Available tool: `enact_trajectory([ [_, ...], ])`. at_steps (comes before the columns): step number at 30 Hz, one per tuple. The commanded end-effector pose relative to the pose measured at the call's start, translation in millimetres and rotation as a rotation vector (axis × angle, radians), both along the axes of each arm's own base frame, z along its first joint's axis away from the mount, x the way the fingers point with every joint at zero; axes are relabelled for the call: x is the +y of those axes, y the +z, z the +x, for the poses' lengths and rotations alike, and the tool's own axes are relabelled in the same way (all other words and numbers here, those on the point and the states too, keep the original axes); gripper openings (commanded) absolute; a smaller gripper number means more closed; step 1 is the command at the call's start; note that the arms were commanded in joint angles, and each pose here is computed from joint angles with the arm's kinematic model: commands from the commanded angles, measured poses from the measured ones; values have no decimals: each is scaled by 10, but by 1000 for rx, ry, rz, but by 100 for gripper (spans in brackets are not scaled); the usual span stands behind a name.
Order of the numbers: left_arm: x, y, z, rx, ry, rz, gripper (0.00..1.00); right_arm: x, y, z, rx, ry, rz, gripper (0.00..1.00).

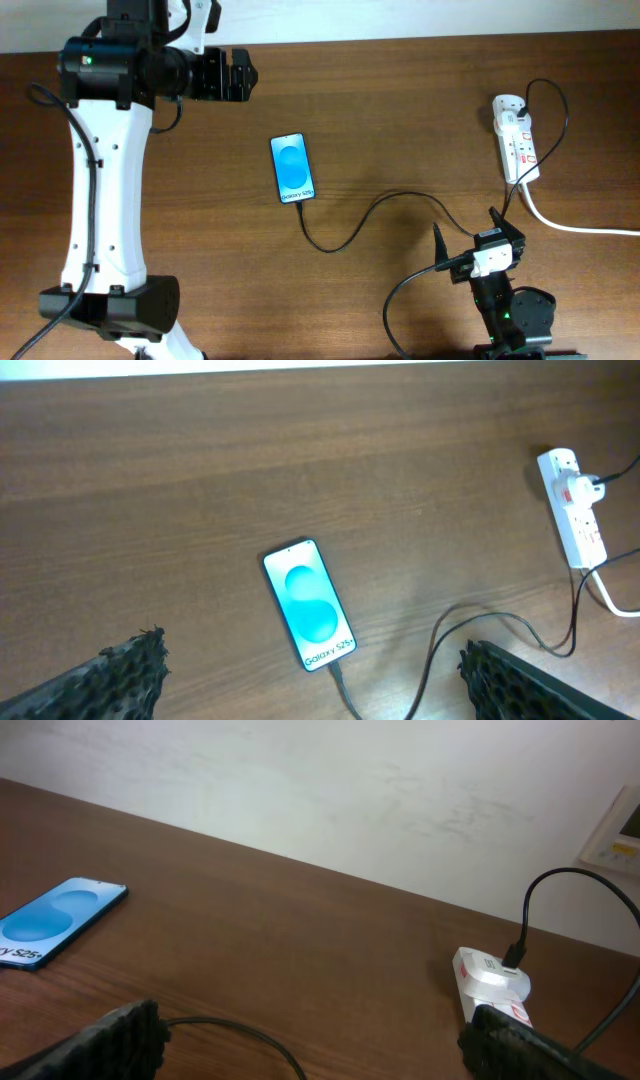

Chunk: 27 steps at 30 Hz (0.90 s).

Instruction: Plug charger to phone and switch on socket

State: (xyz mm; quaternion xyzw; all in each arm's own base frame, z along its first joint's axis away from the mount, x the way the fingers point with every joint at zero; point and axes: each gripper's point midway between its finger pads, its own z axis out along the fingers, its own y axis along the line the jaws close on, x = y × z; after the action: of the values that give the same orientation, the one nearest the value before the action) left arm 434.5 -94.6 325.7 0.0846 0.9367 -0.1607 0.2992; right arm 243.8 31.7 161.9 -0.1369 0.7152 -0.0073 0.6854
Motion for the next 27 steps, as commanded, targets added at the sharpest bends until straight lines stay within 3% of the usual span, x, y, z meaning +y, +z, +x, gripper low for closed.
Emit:
enact_trajectory([
  [1, -30, 112, -104, -29, -33, 18, 99, 10, -25, -2, 4, 1, 7, 98],
  [8, -120, 288, -271, -253, -38, 48, 99, 10, -25, -2, 4, 1, 7, 98],
  [13, -13, -100, -571, -436, -45, 67, 99, 10, -25, -2, 4, 1, 7, 98],
  [19, 264, -839, -1192, -533, 16, 68, 99, 10, -25, -2, 4, 1, 7, 98],
  [27, 484, -1225, -1716, -744, 89, 70, 99, 10, -26, -2, 4, 1, 7, 98],
])
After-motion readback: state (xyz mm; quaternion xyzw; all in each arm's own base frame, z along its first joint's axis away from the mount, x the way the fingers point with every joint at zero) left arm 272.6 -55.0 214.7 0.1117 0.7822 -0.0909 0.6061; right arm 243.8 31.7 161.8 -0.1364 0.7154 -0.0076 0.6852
